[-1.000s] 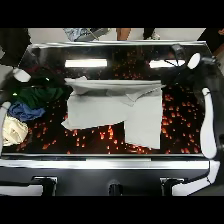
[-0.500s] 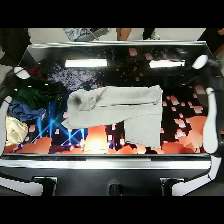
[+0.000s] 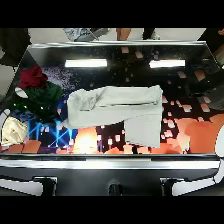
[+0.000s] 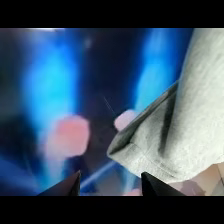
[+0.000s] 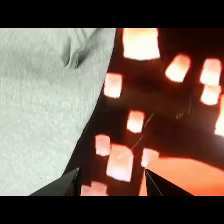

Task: Fold the shirts.

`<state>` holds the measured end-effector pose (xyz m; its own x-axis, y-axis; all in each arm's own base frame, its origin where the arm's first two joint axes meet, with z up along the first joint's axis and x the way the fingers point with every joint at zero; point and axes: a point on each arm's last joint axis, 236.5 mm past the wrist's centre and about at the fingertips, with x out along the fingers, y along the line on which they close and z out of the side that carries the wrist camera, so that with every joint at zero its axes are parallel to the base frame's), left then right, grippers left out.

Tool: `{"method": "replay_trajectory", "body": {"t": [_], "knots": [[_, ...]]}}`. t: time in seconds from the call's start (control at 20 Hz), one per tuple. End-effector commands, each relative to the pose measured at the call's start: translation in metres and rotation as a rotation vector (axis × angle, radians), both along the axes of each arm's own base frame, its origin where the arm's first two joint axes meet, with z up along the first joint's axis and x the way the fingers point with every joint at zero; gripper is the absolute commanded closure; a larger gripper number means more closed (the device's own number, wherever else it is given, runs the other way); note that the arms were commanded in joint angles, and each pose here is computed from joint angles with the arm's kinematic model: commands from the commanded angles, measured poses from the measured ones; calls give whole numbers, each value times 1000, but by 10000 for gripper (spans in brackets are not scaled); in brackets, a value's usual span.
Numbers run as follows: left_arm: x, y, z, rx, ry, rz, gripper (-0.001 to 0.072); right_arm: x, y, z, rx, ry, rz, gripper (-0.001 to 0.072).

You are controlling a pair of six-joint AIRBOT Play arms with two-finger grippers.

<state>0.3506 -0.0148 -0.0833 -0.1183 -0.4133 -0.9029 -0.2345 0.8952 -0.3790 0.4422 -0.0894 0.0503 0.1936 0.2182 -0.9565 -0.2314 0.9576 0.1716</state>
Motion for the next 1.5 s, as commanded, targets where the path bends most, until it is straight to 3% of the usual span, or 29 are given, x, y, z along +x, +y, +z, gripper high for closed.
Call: {"method": "replay_trajectory", "body": {"t": [0.0, 0.2, 0.4, 0.8, 1.05, 1.1, 1.2, 1.3, 1.45], "knots": [[-8, -16, -23, -40, -1, 47, 232, -10, 0, -1, 10, 32, 28, 215], [8, -19, -29, -25, -60, 80, 274, -12, 1, -5, 15, 44, 27, 214], [17, -20, -30, -9, -88, 97, 677, -34, 9, -37, 56, 149, 28, 214], [18, -21, -17, -9, -129, 53, 679, -30, 68, -119, 355, 204, -20, 216], [26, -22, -7, 5, -180, 51, 679, -12, 85, -154, 475, 216, -99, 220], [26, -22, -6, 6, -185, 53, 679, -12, 87, -159, 491, 227, -104, 244], [27, -22, -4, 6, -189, 52, 679, -12, 89, -165, 491, 240, -117, 367], [27, -22, -1, 8, -198, 51, 679, -6, 95, -163, 488, 221, -109, 644], [49, -12, 39, 50, -321, 42, 682, 4, 99, -121, 470, 115, -8, 672]]}}
